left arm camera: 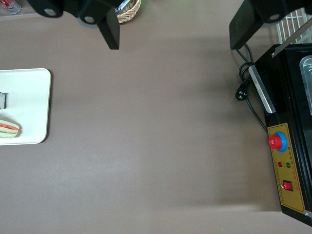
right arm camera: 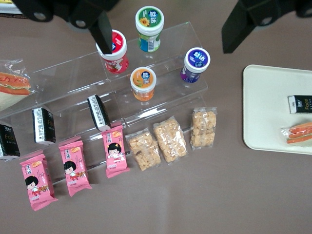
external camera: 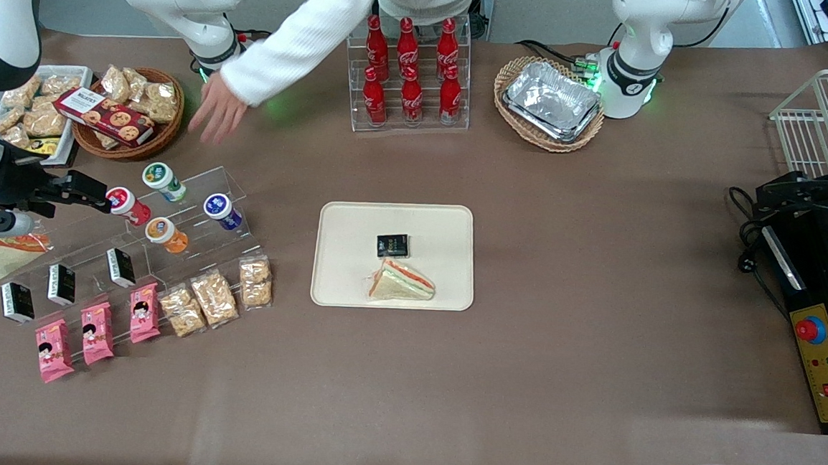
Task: Place green gum on tray
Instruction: 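Move the right gripper over the acrylic stand of gum bottles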
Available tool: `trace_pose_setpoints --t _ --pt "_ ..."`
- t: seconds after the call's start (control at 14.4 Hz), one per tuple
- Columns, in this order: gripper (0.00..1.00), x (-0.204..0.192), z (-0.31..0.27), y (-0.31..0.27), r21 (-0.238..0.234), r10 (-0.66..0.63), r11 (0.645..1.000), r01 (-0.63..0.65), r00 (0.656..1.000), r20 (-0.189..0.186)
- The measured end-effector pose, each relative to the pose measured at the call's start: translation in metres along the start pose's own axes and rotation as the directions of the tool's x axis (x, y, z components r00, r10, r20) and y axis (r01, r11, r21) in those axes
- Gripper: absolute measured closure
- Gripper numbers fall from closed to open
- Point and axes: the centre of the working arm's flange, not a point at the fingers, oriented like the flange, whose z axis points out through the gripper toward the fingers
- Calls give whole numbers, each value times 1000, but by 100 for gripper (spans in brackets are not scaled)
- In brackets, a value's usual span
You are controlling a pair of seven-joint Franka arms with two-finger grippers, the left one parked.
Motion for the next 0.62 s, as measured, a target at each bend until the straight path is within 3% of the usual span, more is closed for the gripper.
trace_pose_setpoints --t 0.42,0.62 --pt "0 0 0 0 0 0 1000 0 1000 0" --pt "0 -6 -2 0 -8 -1 1000 1 1000 23"
